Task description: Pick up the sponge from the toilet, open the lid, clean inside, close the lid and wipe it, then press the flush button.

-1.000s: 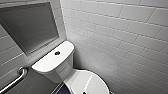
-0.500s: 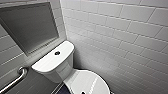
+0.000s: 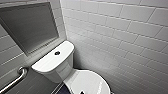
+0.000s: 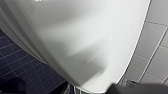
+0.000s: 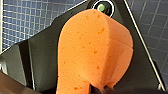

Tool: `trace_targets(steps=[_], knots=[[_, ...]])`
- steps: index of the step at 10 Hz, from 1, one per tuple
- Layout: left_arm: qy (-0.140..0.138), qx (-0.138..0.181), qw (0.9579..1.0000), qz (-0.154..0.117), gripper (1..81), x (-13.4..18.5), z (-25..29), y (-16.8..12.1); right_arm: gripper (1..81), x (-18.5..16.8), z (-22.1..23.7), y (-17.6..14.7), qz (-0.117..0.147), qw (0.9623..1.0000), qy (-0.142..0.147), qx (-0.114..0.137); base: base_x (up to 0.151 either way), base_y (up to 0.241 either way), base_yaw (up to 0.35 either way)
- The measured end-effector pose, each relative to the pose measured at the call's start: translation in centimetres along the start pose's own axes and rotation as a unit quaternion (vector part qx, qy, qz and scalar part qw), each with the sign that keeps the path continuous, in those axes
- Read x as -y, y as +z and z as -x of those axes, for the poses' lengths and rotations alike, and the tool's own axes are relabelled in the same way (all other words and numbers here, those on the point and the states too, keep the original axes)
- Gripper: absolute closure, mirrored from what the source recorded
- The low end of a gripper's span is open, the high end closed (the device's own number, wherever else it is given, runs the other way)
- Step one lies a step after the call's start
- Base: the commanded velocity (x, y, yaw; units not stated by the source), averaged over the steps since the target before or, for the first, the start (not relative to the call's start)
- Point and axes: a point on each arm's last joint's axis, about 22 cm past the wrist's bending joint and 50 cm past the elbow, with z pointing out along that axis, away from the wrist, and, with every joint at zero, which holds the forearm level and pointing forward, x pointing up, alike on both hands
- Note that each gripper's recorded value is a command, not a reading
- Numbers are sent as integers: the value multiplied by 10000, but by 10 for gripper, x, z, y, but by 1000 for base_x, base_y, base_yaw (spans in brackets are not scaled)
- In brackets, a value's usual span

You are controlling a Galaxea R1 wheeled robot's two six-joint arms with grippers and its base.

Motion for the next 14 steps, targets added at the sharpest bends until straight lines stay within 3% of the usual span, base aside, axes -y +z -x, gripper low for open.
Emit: trace_targets(steps=[12,14], knots=[[65,0,9965,838,10,-51,17,-54,811,5,0,3,-30,10000,-8,-8,0,0,0],[223,52,9947,1005,10,-74,28,-68,811,9,-15,5,-89,9998,-90,-167,0,0,0]])
